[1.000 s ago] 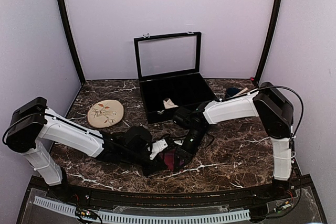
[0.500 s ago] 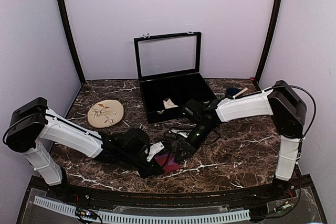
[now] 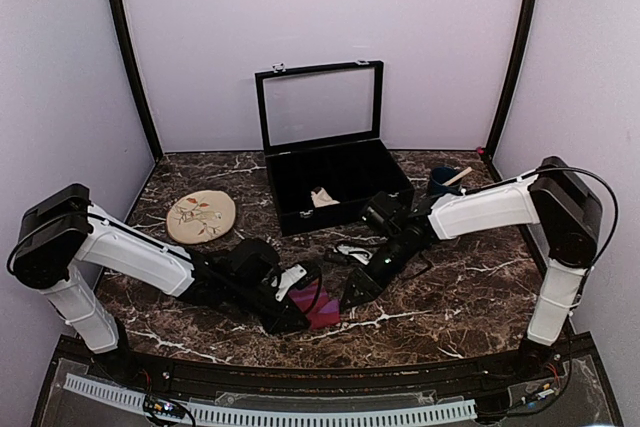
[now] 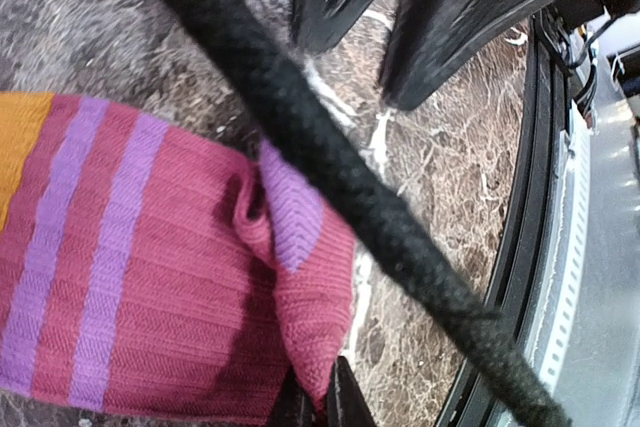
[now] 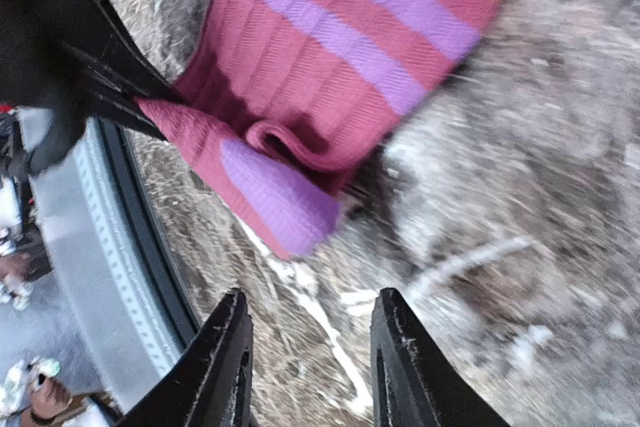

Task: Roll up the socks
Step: Roll the sock at the center of the board.

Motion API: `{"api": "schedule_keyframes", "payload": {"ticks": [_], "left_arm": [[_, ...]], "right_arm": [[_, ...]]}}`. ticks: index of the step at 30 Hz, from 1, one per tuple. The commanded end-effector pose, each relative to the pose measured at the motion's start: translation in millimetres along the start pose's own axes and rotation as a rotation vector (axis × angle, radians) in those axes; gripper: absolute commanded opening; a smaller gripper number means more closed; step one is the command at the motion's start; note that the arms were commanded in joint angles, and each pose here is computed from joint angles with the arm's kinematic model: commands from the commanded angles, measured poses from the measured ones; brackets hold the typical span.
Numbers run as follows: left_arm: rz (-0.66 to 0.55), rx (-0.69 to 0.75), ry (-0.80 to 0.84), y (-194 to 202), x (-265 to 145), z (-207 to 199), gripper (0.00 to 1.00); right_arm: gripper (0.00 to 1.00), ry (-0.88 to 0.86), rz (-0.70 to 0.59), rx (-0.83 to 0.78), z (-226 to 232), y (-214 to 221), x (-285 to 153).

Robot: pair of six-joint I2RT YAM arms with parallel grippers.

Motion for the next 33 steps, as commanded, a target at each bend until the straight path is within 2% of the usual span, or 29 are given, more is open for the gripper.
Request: {"api": "schedule_keyframes", "payload": {"ticks": [1,14,24,33], "left_arm": [[-0.003,-0.078,0.046,-0.6,-4.9,2.5,0.03],[-0.008,-0.262,0.146,-1.3,-7.7,9.9,0.0],[-0.014,-0.459,0.25,12.4,-11.6,22.9,0.0],[-0.001,-0.584,0.309,28.1,-10.0,33.4,0.0]], "right_arm": [[0.38,0.088,-0.122,-0.056,2.9,-8.0,-18.9],[0.39,0.222,-0.28,-0.271,32.3,-2.1,-37.6],[0.4,0.401,-0.281,-0.512,71.3,3.0,-11.5],[0.42,0.439,-0.204,-0.65,85.1,0.2,17.1]]}}
Point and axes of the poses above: each gripper's point midway between its finger pads, its own x axis out along the fingers, its own z axis along the line the jaws close on, y = z × x, the point moved 9 cm from there along -x, back along the fingers, and after that the axes turned 6 degrees about -x, right-handed, at the moved point
